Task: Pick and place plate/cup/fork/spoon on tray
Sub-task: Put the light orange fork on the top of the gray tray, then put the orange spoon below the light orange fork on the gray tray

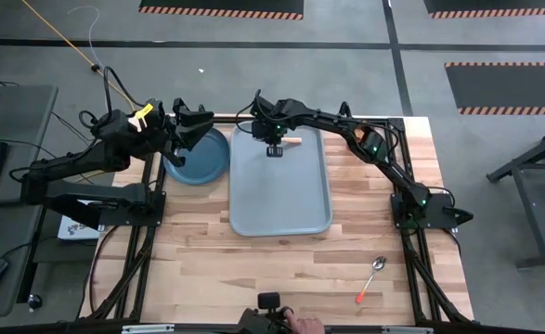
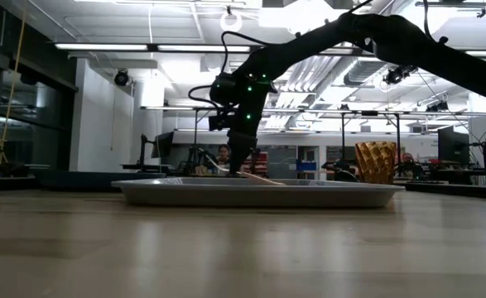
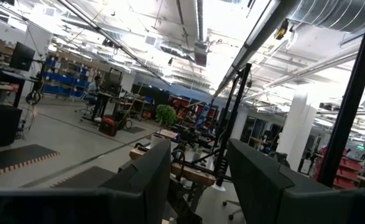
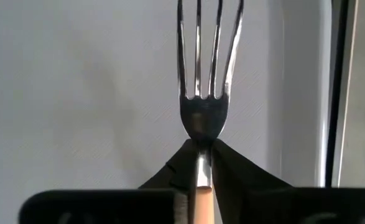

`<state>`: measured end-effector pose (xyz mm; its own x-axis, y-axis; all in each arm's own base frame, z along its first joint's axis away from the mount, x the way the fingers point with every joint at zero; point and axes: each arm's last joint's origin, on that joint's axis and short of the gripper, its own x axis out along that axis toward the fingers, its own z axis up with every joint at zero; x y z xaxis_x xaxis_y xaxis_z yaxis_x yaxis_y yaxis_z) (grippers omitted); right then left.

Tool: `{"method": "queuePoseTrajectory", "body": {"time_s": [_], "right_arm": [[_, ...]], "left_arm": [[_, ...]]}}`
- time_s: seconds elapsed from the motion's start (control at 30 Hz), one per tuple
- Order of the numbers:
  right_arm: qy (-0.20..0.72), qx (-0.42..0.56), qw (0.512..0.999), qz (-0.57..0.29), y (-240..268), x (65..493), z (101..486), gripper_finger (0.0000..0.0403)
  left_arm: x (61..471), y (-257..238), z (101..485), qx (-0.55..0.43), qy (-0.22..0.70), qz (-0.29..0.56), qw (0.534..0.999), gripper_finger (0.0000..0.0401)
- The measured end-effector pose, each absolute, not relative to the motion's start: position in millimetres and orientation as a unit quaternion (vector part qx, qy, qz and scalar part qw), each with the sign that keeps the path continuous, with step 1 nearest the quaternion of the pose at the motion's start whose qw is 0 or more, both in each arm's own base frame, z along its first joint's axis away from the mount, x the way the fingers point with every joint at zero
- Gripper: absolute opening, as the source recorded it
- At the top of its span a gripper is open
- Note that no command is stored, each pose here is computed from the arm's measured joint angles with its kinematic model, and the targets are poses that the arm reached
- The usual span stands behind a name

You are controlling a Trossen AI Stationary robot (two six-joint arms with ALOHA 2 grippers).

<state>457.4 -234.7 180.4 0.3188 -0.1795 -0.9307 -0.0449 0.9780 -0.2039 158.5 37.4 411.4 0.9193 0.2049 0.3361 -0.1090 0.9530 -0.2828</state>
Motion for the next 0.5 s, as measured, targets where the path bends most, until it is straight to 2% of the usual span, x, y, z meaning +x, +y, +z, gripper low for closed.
{"method": "queuePoseTrajectory", "body": {"time_s": [0.2, 0.5], "right_arm": [[0.582, -0.096, 0.806, -0.042, -234.6, 457.4, 180.3, 0.0069], [0.577, -0.082, 0.811, -0.05, -233.8, 455.6, 187.7, 0.0073]], "left_arm": [[158.5, 37.4, 411.3, -0.131, -0.184, 0.081, 0.971, 0.0149], [158.5, 37.4, 411.4, -0.131, -0.183, 0.081, 0.971, 0.0149]]}}
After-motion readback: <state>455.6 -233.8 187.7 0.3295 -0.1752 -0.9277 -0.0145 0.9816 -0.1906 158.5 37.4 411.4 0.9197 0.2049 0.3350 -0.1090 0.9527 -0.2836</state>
